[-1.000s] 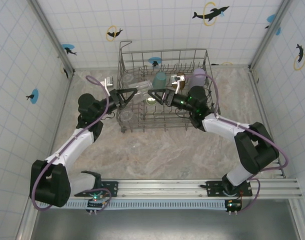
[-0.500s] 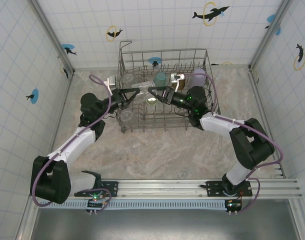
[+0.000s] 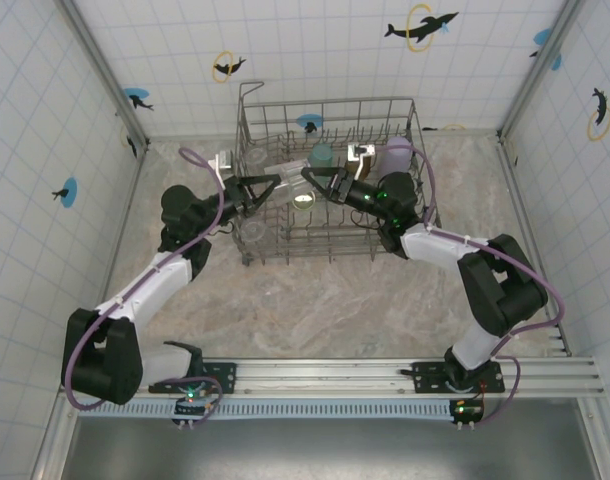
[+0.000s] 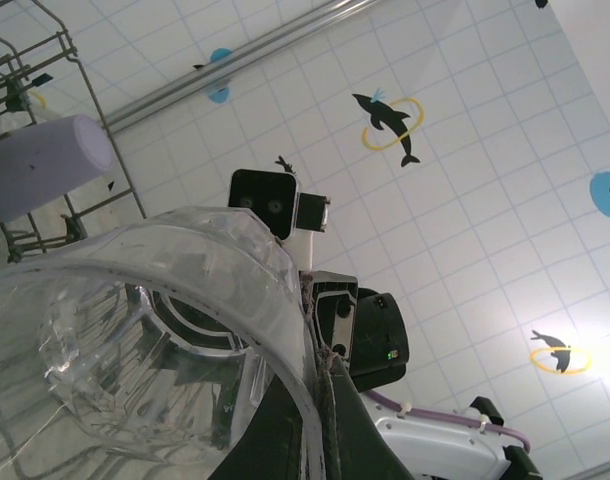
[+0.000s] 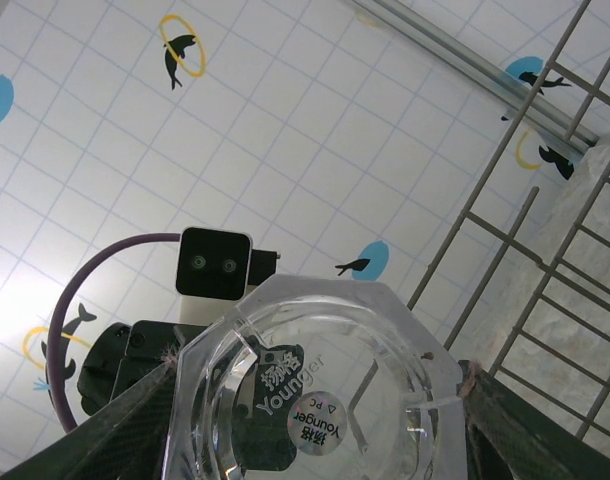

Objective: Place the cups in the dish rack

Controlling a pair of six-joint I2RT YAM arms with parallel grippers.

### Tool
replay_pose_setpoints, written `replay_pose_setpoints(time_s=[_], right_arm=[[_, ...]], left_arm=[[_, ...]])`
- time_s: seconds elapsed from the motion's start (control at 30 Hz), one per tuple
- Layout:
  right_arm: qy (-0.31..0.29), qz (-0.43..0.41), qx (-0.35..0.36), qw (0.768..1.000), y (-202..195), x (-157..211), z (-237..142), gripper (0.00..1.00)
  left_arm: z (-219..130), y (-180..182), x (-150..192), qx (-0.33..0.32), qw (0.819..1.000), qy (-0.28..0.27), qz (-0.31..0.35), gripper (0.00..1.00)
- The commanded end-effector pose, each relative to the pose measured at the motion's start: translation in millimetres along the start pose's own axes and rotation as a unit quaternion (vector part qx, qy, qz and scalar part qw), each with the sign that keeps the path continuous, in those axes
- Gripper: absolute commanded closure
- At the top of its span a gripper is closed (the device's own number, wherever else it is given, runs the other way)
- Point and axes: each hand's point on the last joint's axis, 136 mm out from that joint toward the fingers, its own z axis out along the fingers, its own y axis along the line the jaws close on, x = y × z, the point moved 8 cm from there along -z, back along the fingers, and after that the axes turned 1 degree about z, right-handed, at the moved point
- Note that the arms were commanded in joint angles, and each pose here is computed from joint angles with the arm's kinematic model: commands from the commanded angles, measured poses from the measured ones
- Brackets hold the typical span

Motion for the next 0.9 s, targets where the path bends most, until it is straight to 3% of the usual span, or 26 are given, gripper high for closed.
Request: replay_pose_setpoints(time_s=[0.0,0.13,0.37,0.47,0.67,0.87], right_arm=[[-0.002,-0.047,-0.035,0.998,22,-8,6,0.65],[0.001,-0.048,-0.034,0.998,24,-7,6,0.67],[-0.004,-0.061,-0.022,0.998,26,-11,5,0.77],[-0.008,-0.070,-0.005,0.997,25,-15,5,0.78],[-0.008,-0.100,0.037,0.994,26,-24,12,0.80],[-0.008,-0.119,0.069,0.990,20,-27,17,0.80]], left_arm=[[3,-13,-4,0.000,0.999,0.004,0.046,1.00],[3,-11,-3,-0.008,0.999,0.010,0.049,1.00],[1,-26,-6,-0.012,0.996,0.006,0.084,0.44],[1,-29,-10,-0.040,0.994,0.002,0.103,0.29],[-4,-32,-17,-0.124,0.981,-0.003,0.149,0.09],[-12,-54,-32,-0.177,0.958,-0.029,0.223,0.03]])
